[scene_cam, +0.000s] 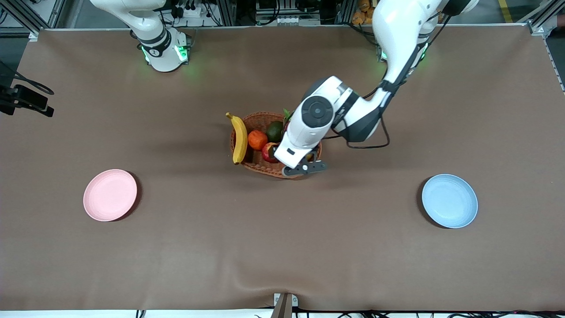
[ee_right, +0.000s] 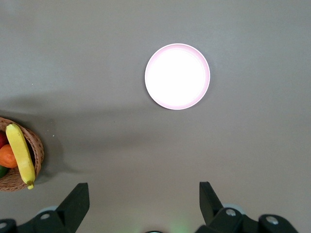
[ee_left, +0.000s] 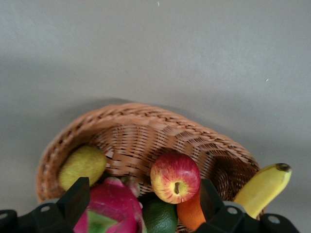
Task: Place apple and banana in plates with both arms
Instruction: 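Lower the left gripper into the basket and grasp the red apple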
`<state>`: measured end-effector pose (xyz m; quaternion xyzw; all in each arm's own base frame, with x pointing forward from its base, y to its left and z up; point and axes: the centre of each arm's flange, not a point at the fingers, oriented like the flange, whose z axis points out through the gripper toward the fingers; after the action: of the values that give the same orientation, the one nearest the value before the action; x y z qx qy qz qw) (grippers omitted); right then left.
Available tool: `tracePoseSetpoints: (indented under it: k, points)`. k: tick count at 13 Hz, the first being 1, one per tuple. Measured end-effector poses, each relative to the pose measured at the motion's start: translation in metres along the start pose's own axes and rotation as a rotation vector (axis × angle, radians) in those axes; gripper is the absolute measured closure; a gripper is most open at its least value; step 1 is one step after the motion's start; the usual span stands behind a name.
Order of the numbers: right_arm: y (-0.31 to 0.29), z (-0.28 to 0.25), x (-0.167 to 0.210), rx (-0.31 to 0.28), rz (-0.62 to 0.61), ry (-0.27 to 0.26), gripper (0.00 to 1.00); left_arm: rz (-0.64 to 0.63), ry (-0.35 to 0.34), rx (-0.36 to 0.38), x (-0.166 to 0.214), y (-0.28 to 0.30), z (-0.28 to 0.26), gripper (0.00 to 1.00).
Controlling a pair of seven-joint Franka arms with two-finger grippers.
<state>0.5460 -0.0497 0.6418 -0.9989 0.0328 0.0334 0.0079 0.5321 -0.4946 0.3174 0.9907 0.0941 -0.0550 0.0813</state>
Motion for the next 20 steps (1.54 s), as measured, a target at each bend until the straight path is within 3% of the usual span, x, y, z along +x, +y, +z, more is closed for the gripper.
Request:
tracePoseSetpoints:
  k: [11, 20]
  points:
    - [0.001, -0.001, 0.0, 0.0, 0.002, 0.002, 0.0, -0.108, 0.02, 0.008, -0.039, 0.031, 0.083, 0.0]
    - [0.0, -0.001, 0.0, 0.0, 0.001, 0.002, 0.0, -0.133, 0.023, 0.011, -0.048, 0.034, 0.112, 0.0]
